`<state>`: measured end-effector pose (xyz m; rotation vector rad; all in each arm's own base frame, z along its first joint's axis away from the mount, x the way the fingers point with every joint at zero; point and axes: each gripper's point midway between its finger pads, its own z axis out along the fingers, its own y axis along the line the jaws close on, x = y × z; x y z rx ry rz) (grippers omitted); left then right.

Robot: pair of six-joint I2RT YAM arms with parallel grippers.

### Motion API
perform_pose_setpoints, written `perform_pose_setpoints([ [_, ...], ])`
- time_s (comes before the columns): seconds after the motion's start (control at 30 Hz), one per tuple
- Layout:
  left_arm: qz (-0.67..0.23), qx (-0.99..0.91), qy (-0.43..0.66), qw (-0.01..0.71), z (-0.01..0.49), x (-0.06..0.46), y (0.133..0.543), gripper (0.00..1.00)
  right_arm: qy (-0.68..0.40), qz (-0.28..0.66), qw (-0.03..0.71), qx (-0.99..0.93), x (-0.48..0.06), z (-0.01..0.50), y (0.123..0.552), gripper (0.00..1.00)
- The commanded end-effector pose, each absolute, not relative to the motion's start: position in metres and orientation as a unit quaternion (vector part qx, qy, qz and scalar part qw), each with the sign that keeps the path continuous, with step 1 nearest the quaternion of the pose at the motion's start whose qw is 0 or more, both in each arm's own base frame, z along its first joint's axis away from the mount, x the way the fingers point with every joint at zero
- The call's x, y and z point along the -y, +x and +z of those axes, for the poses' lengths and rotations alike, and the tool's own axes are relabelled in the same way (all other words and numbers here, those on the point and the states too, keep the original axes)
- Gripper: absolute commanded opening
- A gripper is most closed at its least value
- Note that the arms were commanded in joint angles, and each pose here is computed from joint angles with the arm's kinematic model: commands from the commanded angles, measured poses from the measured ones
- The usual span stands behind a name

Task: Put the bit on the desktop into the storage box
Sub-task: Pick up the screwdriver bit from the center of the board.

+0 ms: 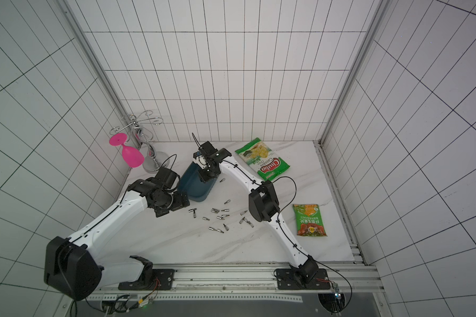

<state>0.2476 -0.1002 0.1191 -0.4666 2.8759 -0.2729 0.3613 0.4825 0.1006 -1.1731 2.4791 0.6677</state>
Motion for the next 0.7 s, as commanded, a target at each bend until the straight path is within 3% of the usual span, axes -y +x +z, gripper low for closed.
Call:
perform_pose_setpoints([
  [0.0, -0.094, -0.974, -0.168, 0.119, 0.118, 0.099, 0.247, 0.97, -0.413, 0.255, 0.167, -0.858, -0.499, 0.099, 0.361, 0.0],
  [0.67, -0.072, -0.978, -0.17, 0.098, 0.093, 0.1, 0.257, 0.97, -0.381, 0.107, 0.189, -0.899, -0.453, 0.07, 0.394, 0.0],
])
